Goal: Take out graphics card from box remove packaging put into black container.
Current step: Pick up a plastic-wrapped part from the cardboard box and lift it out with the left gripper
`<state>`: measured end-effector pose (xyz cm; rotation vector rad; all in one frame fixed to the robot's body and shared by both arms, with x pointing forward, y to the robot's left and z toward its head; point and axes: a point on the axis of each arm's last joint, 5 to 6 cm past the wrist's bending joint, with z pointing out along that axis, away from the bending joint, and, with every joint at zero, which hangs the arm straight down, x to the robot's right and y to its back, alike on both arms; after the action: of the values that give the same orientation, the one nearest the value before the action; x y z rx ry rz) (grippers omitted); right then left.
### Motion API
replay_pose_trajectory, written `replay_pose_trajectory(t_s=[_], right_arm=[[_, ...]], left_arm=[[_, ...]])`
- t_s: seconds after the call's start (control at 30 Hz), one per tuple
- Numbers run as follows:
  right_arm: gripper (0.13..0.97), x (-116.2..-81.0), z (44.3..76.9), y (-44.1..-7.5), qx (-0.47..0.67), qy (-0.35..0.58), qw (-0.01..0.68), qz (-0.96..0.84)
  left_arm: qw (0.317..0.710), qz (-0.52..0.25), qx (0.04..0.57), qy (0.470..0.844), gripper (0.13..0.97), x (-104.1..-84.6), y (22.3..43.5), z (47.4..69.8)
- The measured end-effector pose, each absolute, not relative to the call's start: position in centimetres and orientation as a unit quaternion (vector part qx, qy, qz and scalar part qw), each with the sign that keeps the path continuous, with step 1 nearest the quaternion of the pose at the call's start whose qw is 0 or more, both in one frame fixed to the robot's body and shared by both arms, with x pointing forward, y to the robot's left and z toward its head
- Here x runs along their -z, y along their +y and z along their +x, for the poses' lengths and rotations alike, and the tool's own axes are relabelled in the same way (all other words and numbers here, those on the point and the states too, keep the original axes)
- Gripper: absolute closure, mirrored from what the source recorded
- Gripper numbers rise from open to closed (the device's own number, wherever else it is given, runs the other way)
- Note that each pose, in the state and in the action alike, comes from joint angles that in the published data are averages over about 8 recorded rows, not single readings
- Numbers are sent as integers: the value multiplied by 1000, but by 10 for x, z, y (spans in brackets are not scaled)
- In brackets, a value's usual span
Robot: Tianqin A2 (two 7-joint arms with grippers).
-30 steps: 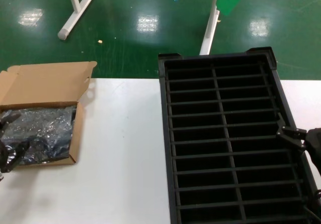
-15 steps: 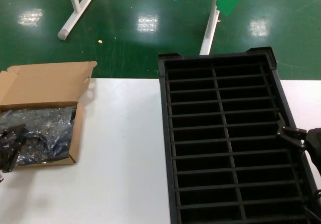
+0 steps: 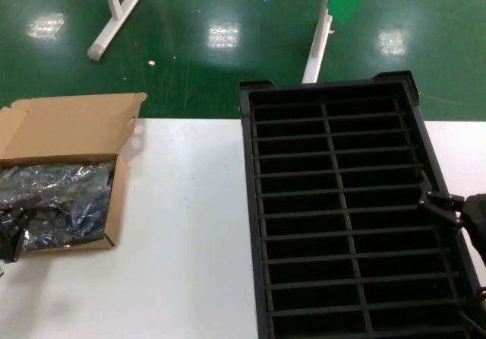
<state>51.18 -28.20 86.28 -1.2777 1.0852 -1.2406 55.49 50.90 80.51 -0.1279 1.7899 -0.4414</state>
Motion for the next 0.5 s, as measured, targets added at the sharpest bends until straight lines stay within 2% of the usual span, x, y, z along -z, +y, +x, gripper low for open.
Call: replay_pose_trajectory(t_s=[0.27,0.5], right_arm=[[130,-863,512,-282,514,449,504,-529],[130,-863,512,-282,514,449,504,-529]], left_arm=[[609,-56,205,764,953,-812,514,557],[626,-30,227,746,954,-836,523,560]])
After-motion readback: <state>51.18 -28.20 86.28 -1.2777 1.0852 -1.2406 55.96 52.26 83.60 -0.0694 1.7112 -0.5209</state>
